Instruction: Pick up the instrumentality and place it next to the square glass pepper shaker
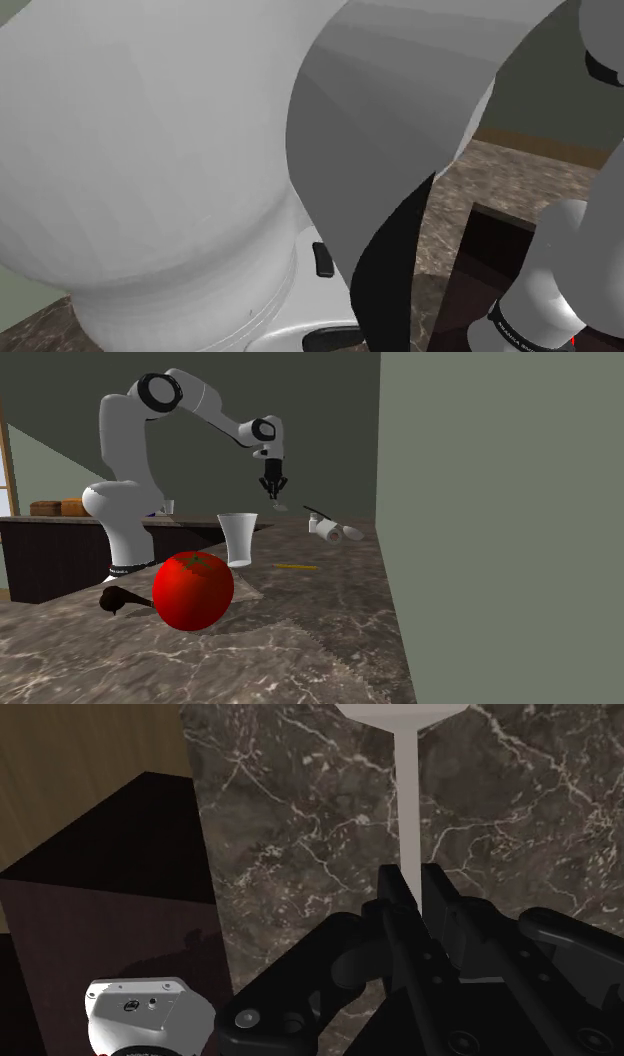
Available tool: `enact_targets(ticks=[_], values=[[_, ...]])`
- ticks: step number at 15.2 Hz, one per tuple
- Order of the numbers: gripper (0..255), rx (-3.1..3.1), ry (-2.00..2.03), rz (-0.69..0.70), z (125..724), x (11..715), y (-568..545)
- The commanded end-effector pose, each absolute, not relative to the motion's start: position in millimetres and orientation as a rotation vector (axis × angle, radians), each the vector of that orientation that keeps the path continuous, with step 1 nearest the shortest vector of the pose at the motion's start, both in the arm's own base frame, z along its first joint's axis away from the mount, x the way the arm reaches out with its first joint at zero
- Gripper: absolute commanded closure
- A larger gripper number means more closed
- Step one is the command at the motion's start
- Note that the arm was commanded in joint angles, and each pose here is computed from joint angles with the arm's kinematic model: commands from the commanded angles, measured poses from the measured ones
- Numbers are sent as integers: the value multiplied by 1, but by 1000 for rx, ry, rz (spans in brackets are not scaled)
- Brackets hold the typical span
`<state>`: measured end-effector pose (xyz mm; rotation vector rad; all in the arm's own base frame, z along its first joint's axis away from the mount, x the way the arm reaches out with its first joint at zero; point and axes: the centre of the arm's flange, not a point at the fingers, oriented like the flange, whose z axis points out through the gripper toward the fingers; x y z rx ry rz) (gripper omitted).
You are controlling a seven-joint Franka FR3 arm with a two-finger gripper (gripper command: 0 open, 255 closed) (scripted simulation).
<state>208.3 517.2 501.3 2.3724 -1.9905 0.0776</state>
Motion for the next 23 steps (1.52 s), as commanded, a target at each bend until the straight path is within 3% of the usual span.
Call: enact_targets(ticks=[1,23], values=[[255,2371,-1992,77,493,201,521],[255,2371,-1992,77,377,201,521]])
